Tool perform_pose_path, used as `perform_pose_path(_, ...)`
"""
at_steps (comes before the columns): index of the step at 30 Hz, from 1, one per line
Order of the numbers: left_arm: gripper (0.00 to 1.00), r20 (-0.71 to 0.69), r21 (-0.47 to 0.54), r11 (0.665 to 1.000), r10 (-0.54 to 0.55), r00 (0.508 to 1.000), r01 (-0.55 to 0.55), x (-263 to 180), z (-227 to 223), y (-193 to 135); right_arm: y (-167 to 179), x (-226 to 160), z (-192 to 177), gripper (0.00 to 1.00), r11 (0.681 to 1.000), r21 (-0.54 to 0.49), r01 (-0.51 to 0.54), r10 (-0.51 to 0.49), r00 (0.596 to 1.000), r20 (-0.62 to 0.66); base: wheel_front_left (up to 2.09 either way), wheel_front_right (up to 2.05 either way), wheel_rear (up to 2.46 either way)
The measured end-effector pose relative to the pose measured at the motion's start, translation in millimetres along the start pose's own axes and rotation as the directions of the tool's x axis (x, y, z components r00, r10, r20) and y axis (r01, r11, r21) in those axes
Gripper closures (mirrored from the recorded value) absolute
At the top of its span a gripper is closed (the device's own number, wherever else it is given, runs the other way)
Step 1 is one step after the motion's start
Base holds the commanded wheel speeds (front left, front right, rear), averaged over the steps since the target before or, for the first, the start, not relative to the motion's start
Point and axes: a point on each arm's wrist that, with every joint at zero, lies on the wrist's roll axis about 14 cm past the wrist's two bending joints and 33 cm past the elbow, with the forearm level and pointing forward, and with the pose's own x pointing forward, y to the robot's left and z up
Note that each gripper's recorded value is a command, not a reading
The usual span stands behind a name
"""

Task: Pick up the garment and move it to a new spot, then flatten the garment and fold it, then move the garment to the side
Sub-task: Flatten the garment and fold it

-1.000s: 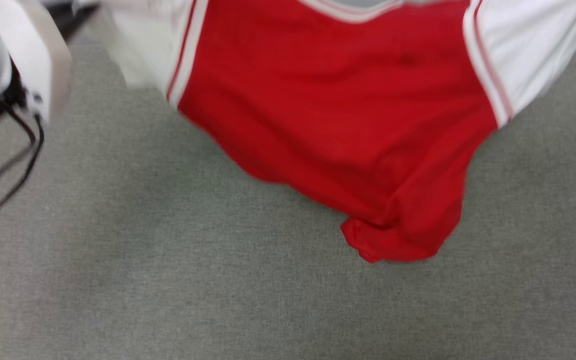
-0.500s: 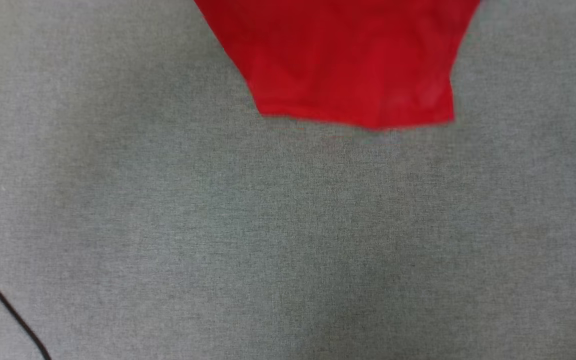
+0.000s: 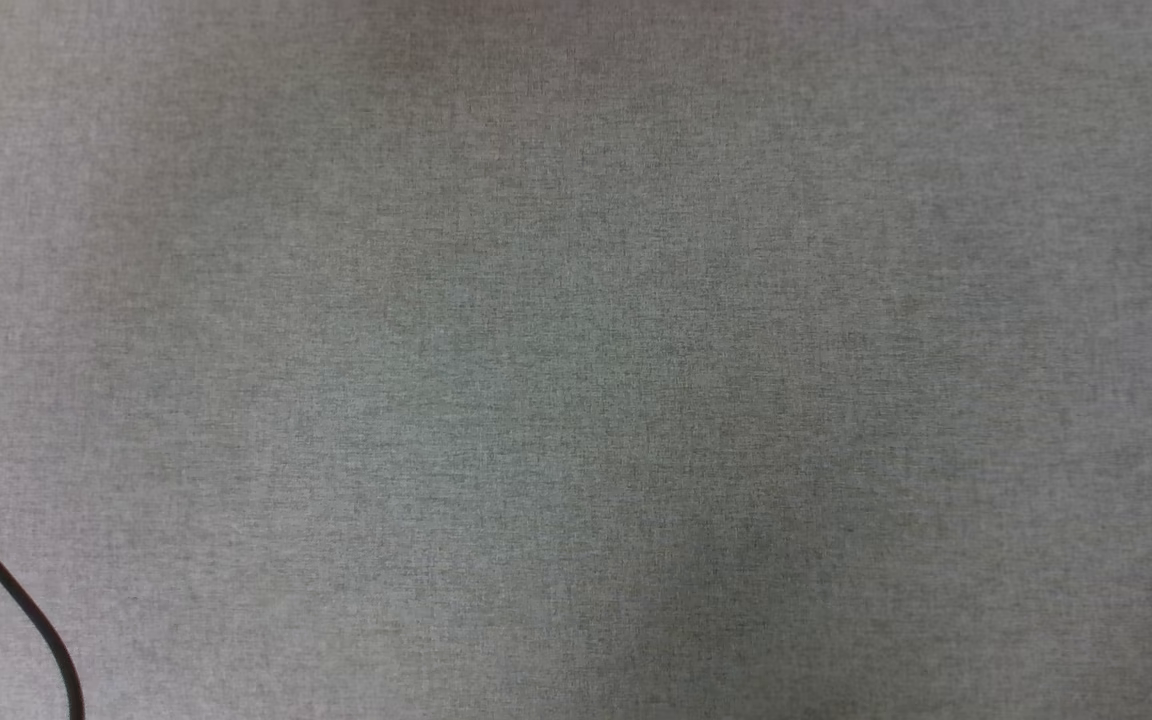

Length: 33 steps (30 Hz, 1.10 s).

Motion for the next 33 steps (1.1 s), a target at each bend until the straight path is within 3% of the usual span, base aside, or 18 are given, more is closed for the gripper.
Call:
perform_pose_path(7,1.0,-0.063,-0.067,0.998,-0.026,0.998,0.022,-5.3,-57.8,-12.0,41.2,10.4,-48.9,1.0,0.994,0.053,-0.091,0.095,0.992,-0.077,0.0,0.0,0.0)
perform_pose_path(8,1.0,-0.111,-0.119,0.992,-0.055,0.992,0.041,-16.7,-94.2,-26.8,65.4,4.4,-81.5,1.0,0.986,0.089,-0.138,0.149,0.98,-0.13,0.0,0.0,0.0)
perform_pose_path(14,1.0,-0.212,-0.227,0.973,-0.091,0.973,0.041,-56.2,-160.5,-54.1,114.9,-24.8,-135.4,1.0,0.96,0.161,-0.229,0.261,0.939,-0.224,0.0,0.0,0.0)
perform_pose_path(17,1.0,-0.282,-0.301,0.953,-0.116,0.952,0.026,-93.3,-196.3,-76.0,146.1,-57.3,-166.0,1.0,0.935,0.217,-0.28,0.334,0.901,-0.278,0.0,0.0,0.0)
perform_pose_path(23,1.0,-0.37,-0.374,0.928,-0.151,0.917,0.002,-152.0,-228.4,-107.8,176.7,-113.3,-198.0,1.0,0.9,0.273,-0.339,0.42,0.841,-0.34,0.0,0.0,0.0)
perform_pose_path(31,1.0,-0.534,-0.454,0.884,-0.171,0.828,-0.111,-275.9,-254.2,-146.7,193.4,-217.8,-218.4,1.0,0.853,0.408,-0.324,0.482,0.789,-0.381,0.0,0.0,0.0)
perform_pose_path(33,1.0,-0.543,-0.461,0.879,-0.168,0.823,-0.125,-285.3,-253.5,-149.8,193.9,-230.0,-220.8,1.0,0.852,0.41,-0.326,0.487,0.781,-0.391,0.0,0.0,0.0)
